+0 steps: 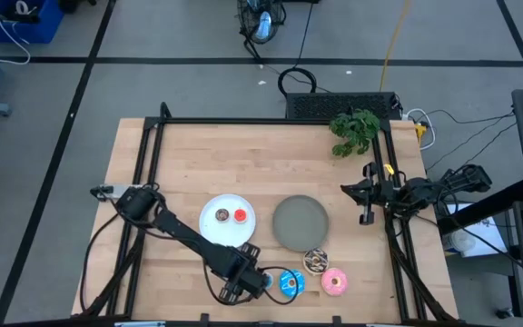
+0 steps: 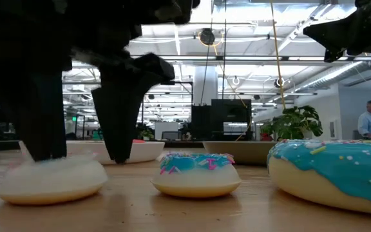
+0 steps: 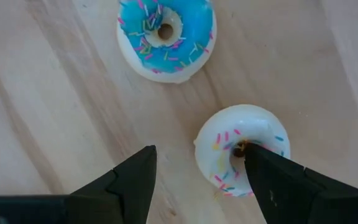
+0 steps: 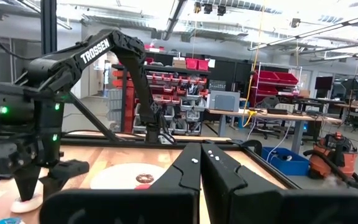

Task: Pick & Place donuts
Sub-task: Put the small white donut on the white plate

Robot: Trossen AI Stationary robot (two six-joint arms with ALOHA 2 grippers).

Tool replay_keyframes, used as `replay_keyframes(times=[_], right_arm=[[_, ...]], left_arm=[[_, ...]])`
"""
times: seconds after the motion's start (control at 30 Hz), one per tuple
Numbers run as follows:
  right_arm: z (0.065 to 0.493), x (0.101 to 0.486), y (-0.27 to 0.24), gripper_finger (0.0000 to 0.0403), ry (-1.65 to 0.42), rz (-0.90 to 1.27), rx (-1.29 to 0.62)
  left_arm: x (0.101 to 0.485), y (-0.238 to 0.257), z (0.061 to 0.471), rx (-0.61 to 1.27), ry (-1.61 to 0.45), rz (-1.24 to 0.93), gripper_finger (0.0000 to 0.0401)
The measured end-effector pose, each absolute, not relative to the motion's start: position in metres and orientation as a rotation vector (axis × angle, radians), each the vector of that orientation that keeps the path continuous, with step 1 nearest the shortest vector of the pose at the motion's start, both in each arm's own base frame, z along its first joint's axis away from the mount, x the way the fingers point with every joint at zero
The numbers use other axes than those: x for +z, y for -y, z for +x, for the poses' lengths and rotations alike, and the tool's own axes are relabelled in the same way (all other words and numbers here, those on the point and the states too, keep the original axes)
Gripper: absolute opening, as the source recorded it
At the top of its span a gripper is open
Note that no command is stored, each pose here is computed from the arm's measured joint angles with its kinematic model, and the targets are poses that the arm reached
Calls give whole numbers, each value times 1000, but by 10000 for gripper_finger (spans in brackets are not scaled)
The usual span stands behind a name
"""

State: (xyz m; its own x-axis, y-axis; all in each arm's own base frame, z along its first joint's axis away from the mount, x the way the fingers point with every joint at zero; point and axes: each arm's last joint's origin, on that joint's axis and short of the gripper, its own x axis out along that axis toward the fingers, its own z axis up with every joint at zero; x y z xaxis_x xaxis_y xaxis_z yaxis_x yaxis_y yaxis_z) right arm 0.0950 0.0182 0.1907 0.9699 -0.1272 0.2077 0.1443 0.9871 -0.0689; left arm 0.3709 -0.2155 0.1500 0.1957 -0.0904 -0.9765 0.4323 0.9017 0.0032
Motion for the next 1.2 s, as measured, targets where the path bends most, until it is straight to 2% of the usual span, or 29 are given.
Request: replay_keyframes(times=[0.17,0.27,0.37,0.6,0.67,0.87,1.03,1.2], right_arm=[[95,191,-18,0,208,-82,-137],[95,191,-18,0,208,-83,-138],[95,191,-18,0,208,-83,-139],[95,191,-18,0,210,-84,-142],[95,191,-18,0,211,-84,-142],[95,192,-18,0,214,-82,-142],[95,192,-18,0,214,-82,-142],[95,192,-18,0,214,-82,-142]], left_arm=[[143,216,371,-390,-1348,304,244],[143,216,371,-398,-1350,311,224],[143,215,371,-407,-1355,309,180],[143,213,372,-441,-1372,263,40],[145,211,373,-441,-1372,251,14],[167,206,368,-451,-1348,242,24],[218,195,350,-408,-1308,238,7],[278,176,322,-299,-1217,242,18]])
